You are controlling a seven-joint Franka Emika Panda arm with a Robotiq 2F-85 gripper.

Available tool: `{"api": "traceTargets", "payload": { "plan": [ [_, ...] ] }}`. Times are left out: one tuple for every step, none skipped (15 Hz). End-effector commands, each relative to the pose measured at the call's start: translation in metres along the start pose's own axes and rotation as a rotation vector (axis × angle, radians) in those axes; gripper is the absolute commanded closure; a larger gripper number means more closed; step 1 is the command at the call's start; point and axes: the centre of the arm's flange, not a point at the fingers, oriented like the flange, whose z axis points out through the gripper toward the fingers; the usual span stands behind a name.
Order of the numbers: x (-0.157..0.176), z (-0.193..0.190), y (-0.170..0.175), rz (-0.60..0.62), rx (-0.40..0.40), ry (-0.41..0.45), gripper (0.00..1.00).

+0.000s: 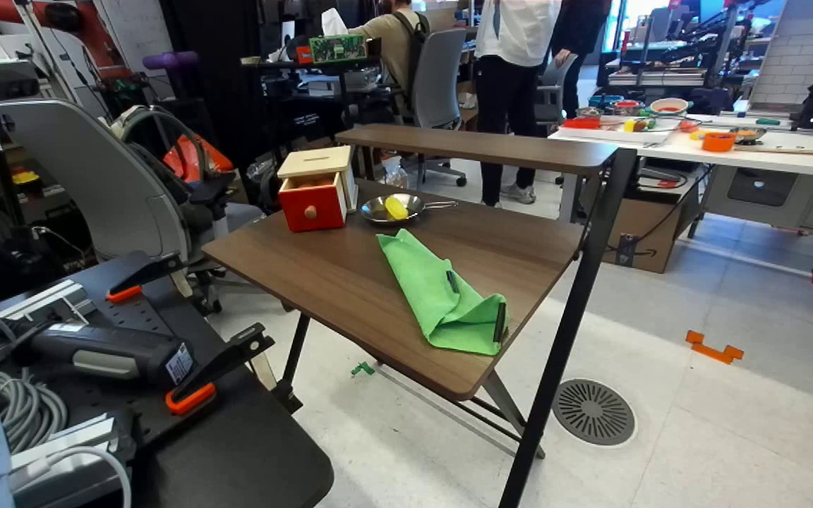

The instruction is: Remove the maize from the pan

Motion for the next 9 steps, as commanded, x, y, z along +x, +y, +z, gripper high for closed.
{"api": "traceTargets", "payload": {
  "plan": [
    [0.032, 0.021, -0.015, 0.006, 0.033, 0.065, 0.00],
    [0.040, 0.027, -0.020, 0.012, 0.047, 0.098, 0.00],
    [0.051, 0.035, -0.026, 0.009, 0.082, 0.123, 0.00],
    [0.061, 0.042, -0.032, 0.008, 0.111, 0.146, 0.00],
    [0.075, 0.053, -0.039, 0.012, 0.145, 0.162, 0.00],
    [0.090, 0.063, -0.045, 0.027, 0.165, 0.185, 0.00],
    [0.103, 0.072, -0.051, 0.036, 0.183, 0.197, 0.00],
    [0.121, 0.084, -0.056, 0.047, 0.194, 0.206, 0.00],
    [0.134, 0.096, -0.062, 0.041, 0.198, 0.223, 0.00]
  ]
}}
